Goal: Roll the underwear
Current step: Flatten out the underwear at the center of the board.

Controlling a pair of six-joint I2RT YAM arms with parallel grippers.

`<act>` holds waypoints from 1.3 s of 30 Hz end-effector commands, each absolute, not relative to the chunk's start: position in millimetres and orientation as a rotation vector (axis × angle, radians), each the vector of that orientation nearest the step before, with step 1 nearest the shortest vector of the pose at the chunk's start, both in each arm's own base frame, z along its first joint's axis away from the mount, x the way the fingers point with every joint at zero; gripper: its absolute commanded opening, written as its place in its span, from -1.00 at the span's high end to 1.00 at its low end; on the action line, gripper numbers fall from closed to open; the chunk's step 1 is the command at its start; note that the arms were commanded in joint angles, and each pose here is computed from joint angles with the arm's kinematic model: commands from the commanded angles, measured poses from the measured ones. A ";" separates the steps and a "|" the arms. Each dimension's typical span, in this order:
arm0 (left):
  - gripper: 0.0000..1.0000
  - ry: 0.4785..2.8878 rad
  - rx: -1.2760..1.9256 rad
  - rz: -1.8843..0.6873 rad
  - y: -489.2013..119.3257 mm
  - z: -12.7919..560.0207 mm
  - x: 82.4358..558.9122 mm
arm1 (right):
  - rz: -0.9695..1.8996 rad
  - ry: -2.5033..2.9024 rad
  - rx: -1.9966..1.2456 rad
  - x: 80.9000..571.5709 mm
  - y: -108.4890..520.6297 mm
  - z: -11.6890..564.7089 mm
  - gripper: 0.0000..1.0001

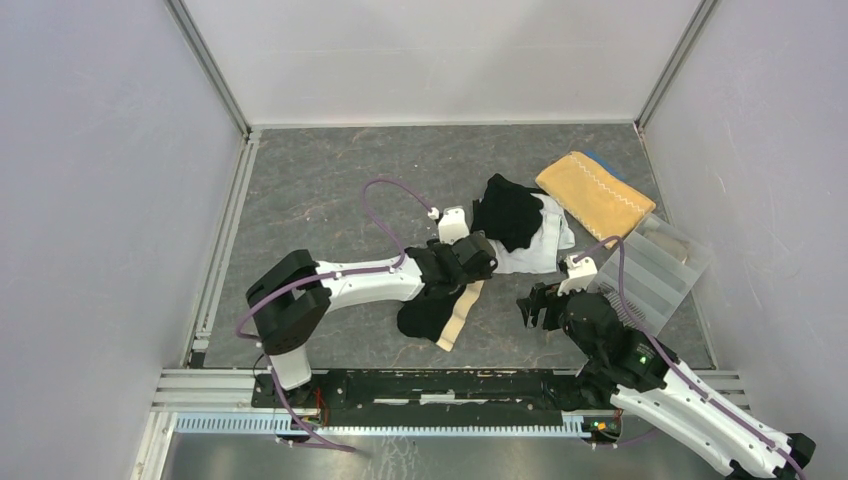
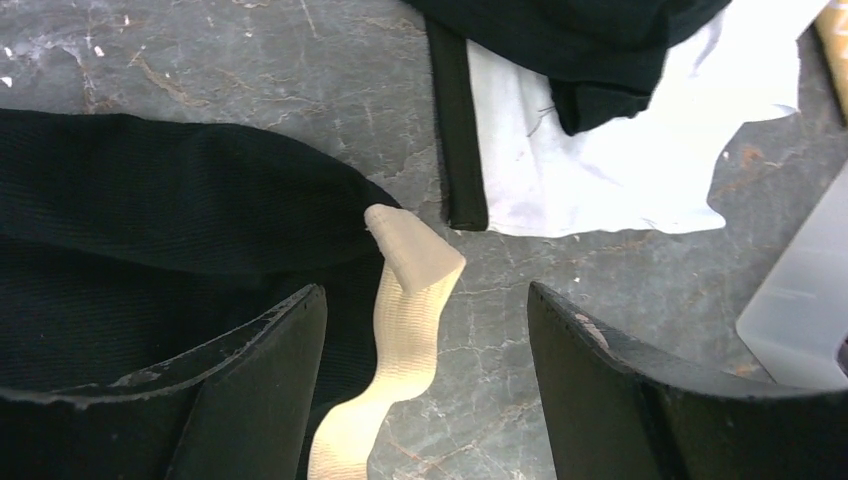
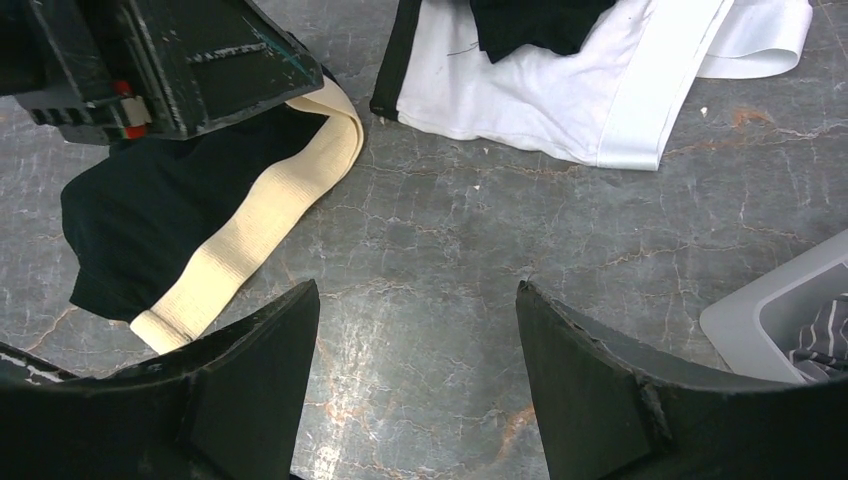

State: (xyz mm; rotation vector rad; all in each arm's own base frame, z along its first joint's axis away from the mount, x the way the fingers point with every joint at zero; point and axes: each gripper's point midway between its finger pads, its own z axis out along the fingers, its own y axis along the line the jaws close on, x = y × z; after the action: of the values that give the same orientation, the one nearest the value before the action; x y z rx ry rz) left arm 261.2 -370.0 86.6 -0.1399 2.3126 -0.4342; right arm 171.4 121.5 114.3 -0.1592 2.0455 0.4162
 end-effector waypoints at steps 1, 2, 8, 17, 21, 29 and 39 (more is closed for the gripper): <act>-0.55 2.273 -0.252 -0.405 -372.4 88.8 273.0 | 0.451 1.995 -0.125 173.9 122.5 137.1 -0.56; -0.52 2.274 -0.253 -0.398 -373.7 87.2 274.2 | 0.454 1.994 -0.129 173.7 122.9 137.5 -0.56; -0.47 2.267 -0.261 -0.350 -378.3 80.4 282.3 | 0.468 1.993 -0.148 172.5 125.7 137.3 -0.56; -0.27 2.258 -0.258 -0.271 -375.2 69.7 290.6 | 0.475 1.990 -0.157 172.3 127.4 137.0 -0.56; -0.15 2.268 -0.258 -0.257 -374.7 62.7 291.5 | 0.472 1.993 -0.161 172.3 127.4 136.3 -0.56; 0.47 2.259 -0.257 -0.254 -370.6 60.2 295.4 | 0.470 1.993 -0.164 172.7 128.0 135.2 -0.56; 0.96 2.131 -0.145 -0.339 -360.4 139.8 305.3 | 0.485 1.955 -0.159 173.6 127.2 142.3 -0.58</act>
State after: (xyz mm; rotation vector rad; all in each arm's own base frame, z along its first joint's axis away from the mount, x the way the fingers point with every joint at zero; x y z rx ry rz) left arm 290.1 -360.2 62.8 -0.1839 2.2876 -0.2298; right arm 170.0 123.6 118.9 -0.1717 2.0321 0.4393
